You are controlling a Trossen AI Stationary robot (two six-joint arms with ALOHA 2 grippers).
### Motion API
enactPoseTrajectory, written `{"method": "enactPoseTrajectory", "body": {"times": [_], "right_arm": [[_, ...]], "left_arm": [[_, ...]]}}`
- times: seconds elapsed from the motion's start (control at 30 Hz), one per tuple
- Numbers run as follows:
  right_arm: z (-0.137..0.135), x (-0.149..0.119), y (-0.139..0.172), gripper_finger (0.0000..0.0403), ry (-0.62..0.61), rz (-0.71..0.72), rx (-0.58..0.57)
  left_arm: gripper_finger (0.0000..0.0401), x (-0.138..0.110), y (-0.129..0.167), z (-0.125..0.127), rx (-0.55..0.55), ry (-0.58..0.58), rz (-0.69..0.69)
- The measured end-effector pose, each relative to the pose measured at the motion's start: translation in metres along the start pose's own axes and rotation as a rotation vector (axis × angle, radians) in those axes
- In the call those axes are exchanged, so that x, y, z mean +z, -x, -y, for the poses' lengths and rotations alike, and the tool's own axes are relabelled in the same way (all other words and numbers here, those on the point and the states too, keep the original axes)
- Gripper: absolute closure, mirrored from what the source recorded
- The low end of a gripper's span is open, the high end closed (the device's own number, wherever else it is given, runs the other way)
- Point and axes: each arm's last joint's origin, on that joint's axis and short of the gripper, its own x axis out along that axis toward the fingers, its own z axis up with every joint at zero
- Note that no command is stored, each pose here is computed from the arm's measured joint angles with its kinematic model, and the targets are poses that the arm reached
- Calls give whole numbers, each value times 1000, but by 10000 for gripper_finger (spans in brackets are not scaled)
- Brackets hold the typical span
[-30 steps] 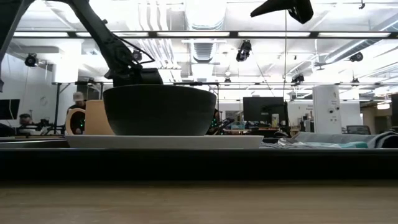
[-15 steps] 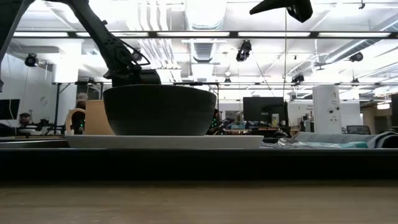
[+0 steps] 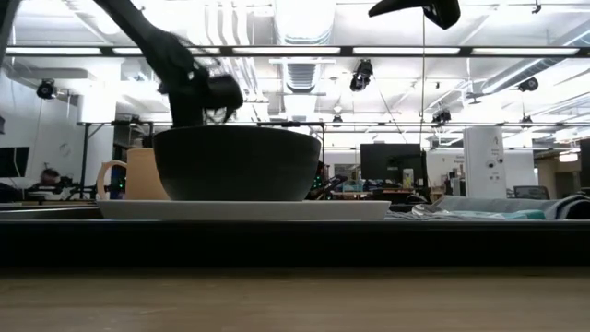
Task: Set up tray
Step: Put the blue fork on the gray napkin
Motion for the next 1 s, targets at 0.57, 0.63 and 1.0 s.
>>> {"method": "enactPoseTrajectory", "body": {"times": [0.57,0.63,1.0], "right_arm": [[-3,5,-10,193,6,222,-108],[-8,4,-17,193,31,245,-84],[-17,-3,-38,193,210,269,-83]], "left_arm": [[400,9,237,54,-374,57,722],[400,0,256,64,-467,70,767],[400,-33,293,97,-680,-3,886]]}}
